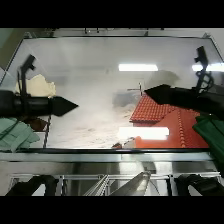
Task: Fold the shirts.
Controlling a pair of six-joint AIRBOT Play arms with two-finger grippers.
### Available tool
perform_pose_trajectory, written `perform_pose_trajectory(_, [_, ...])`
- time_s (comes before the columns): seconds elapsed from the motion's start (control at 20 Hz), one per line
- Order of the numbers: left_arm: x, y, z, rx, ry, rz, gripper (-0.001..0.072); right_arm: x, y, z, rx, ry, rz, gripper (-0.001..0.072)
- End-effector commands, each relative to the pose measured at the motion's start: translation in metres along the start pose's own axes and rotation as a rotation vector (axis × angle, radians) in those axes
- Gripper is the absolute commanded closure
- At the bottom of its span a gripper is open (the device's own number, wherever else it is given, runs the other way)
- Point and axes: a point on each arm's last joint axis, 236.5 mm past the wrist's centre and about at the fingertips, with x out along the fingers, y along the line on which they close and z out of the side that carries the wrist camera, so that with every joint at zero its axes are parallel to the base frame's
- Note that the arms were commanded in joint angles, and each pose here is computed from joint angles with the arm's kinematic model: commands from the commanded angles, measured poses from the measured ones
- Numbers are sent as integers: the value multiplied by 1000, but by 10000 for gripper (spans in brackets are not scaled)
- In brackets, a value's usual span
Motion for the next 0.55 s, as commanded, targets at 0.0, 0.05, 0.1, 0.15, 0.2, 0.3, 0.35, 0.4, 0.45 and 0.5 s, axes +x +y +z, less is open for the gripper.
perform_pose_trajectory(0.0, [21,-9,-40,-2,-5,-3,691,15,16,-24,-48,69,1,692])
perform_pose_trajectory(0.05, [22,-12,-46,11,-2,-8,691,16,18,-26,-40,78,12,691])
perform_pose_trajectory(0.1, [21,-17,-49,26,-1,-16,690,15,23,-30,-14,94,32,691])
perform_pose_trajectory(0.15, [18,-22,-50,40,-8,-20,691,14,26,-37,-5,123,43,691])
perform_pose_trajectory(0.2, [16,-24,-48,47,-23,-22,692,14,27,-40,-5,138,49,691])
perform_pose_trajectory(0.3, [9,-27,-44,60,-52,-17,692,14,27,-40,-5,138,49,691])
perform_pose_trajectory(0.35, [6,-26,-42,50,-66,-13,692,14,27,-40,-5,138,49,691])
perform_pose_trajectory(0.4, [3,-26,-40,38,-79,-8,693,14,27,-40,-5,139,49,691])
perform_pose_trajectory(0.45, [0,-25,-38,31,-93,-3,692,14,27,-40,-5,138,49,691])
perform_pose_trajectory(0.5, [-3,-23,-35,27,-107,3,693,14,27,-40,-5,138,49,691])
